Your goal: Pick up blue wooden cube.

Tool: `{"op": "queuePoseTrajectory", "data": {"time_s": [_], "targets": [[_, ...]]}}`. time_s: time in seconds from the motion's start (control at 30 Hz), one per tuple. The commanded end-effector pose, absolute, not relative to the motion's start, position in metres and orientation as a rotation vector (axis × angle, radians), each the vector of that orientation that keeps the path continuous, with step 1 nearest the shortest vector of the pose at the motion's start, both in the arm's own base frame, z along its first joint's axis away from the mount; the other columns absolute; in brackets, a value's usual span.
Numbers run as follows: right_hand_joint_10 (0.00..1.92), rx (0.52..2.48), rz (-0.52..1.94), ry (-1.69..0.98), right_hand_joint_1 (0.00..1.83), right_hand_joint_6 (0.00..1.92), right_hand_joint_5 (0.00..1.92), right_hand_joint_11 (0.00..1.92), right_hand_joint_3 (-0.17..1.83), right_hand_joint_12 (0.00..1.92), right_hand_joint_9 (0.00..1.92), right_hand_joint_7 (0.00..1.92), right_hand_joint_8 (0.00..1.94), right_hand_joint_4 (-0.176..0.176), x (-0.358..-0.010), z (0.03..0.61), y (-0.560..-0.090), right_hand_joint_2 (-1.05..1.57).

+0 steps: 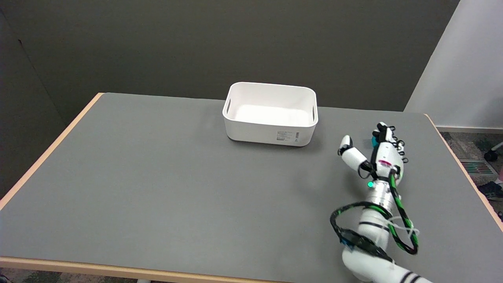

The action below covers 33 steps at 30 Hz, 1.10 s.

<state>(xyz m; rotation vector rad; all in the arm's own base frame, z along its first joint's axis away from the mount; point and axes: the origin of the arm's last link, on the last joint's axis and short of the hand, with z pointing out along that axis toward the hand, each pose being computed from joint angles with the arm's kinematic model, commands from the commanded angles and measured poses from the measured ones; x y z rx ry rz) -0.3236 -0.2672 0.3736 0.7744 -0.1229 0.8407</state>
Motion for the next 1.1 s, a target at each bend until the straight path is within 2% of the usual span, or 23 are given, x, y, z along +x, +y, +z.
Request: {"op": "queuePoseTrajectory", "data": {"time_s": [0.03,0.3,0.63,1.1], "targets": [[0.85,0.747,0.698,-0.098,0.54,0.46,0.10,0.00,0.93,1.08,0.20,0.23,0.59,-0.176,-0.296,0.381,-0.323,0.61],[0.85,0.722,0.640,-0.027,0.60,0.43,0.08,0.00,0.94,1.08,0.20,0.22,0.58,-0.161,-0.280,0.414,-0.306,0.62],[0.83,0.652,0.594,-0.094,0.60,0.41,0.08,0.00,0.94,1.14,0.17,0.22,0.57,-0.154,-0.301,0.435,-0.287,0.63],[0.80,0.664,0.537,-0.184,0.65,0.36,0.07,0.00,0.95,1.14,0.15,0.18,0.53,-0.138,-0.318,0.464,-0.323,0.63]]}}
